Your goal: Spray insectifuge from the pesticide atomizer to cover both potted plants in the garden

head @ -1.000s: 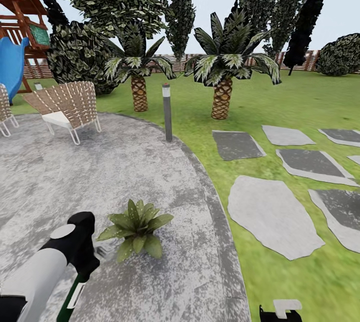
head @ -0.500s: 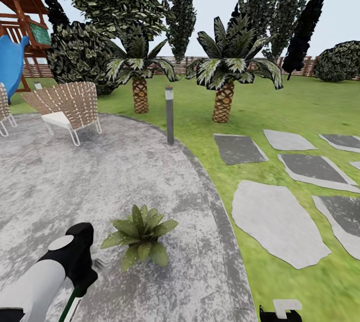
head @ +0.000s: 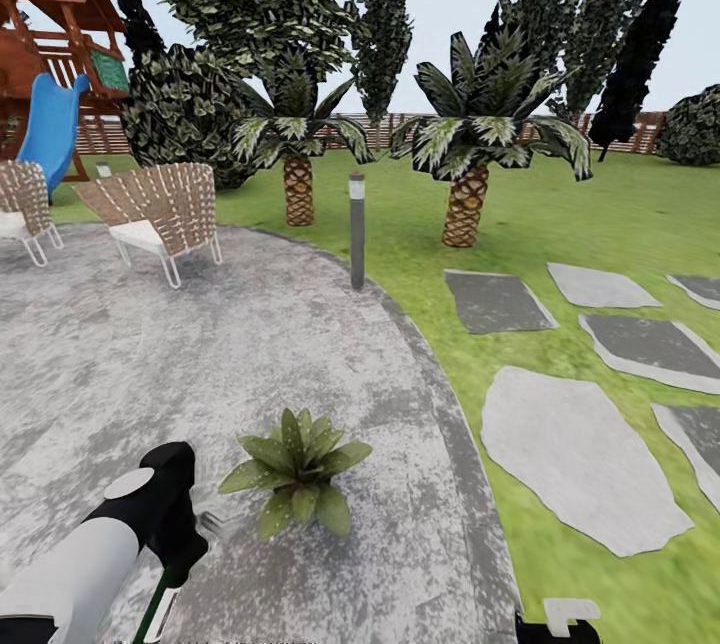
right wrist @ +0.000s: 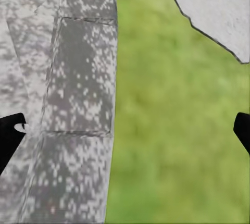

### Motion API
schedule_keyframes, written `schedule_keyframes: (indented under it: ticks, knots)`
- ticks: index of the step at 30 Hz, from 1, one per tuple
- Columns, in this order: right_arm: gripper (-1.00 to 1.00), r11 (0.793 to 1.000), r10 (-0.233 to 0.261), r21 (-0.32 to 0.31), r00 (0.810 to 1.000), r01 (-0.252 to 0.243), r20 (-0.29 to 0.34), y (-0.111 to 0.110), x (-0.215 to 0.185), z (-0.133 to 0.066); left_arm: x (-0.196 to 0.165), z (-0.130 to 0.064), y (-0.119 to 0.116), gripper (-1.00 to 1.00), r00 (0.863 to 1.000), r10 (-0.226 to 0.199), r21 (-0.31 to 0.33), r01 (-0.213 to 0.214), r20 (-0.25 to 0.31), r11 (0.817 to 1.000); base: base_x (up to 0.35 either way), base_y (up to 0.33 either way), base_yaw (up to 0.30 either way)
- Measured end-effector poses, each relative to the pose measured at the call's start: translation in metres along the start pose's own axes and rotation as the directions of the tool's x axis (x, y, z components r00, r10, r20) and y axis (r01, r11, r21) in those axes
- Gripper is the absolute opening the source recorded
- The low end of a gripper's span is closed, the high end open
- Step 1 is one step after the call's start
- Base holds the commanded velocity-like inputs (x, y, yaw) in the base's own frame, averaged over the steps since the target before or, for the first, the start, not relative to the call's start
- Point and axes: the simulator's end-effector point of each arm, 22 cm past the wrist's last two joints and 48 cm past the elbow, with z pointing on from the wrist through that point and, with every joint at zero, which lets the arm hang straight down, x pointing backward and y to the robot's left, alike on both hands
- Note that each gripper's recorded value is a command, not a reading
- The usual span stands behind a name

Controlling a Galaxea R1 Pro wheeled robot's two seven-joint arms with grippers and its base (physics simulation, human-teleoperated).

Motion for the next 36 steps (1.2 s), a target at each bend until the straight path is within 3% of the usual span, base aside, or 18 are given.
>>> schedule_keyframes:
  ticks: [2, 4, 5, 7, 8, 10, 24, 36]
  knots:
    - [1.00, 1.000, 0.000, 0.000, 1.000, 0.000, 0.001, 0.000, -0.001, 0.000, 0.001, -0.001, 0.002, -1.00, 1.000, -0.020, 0.012, 0.020, 0.011, 1.000, -0.082, -0.067, 0.159]
    - [1.00, 1.000, -0.001, 0.002, 1.000, 0.001, 0.009, -0.001, -0.004, 0.001, -0.004, -0.003, -0.001, -1.00, 0.995, -0.077, 0.077, 0.072, 0.064, 0.994, -0.106, -0.215, 0.020]
    - [1.00, 1.000, -0.004, 0.018, 0.999, 0.003, 0.048, -0.009, -0.022, 0.005, -0.007, -0.004, -0.001, -1.00, 0.992, -0.095, 0.090, 0.087, 0.084, 0.992, -0.027, -0.276, 0.003]
    - [1.00, 1.000, -0.005, 0.021, 0.998, 0.003, 0.056, -0.011, -0.025, 0.006, -0.008, -0.004, 0.004, -1.00, 0.991, -0.097, 0.068, 0.092, 0.089, 0.993, -0.010, -0.287, 0.001]
    - [1.00, 1.000, -0.005, 0.024, 0.998, 0.004, 0.057, -0.012, -0.025, 0.006, -0.016, -0.018, 0.019, -1.00, 0.987, -0.090, 0.003, 0.090, 0.130, 0.996, 0.015, -0.293, 0.000]
    - [1.00, 1.000, -0.006, 0.027, 0.998, 0.004, 0.055, -0.014, -0.025, 0.006, -0.020, -0.024, 0.023, -1.00, 0.985, -0.089, -0.016, 0.093, 0.148, 0.996, 0.062, -0.293, 0.000]
    - [1.00, 0.999, -0.004, 0.032, 0.999, 0.002, 0.053, -0.017, -0.024, 0.006, -0.020, -0.024, 0.025, -1.00, 0.990, -0.064, -0.060, 0.072, 0.125, 0.996, 0.027, -0.293, 0.005]
    - [1.00, 1.000, -0.002, 0.029, 0.999, 0.001, 0.053, -0.015, -0.024, 0.006, -0.019, -0.024, 0.026, -1.00, 0.990, -0.065, -0.067, 0.073, 0.122, 0.995, 0.044, -0.284, 0.245]
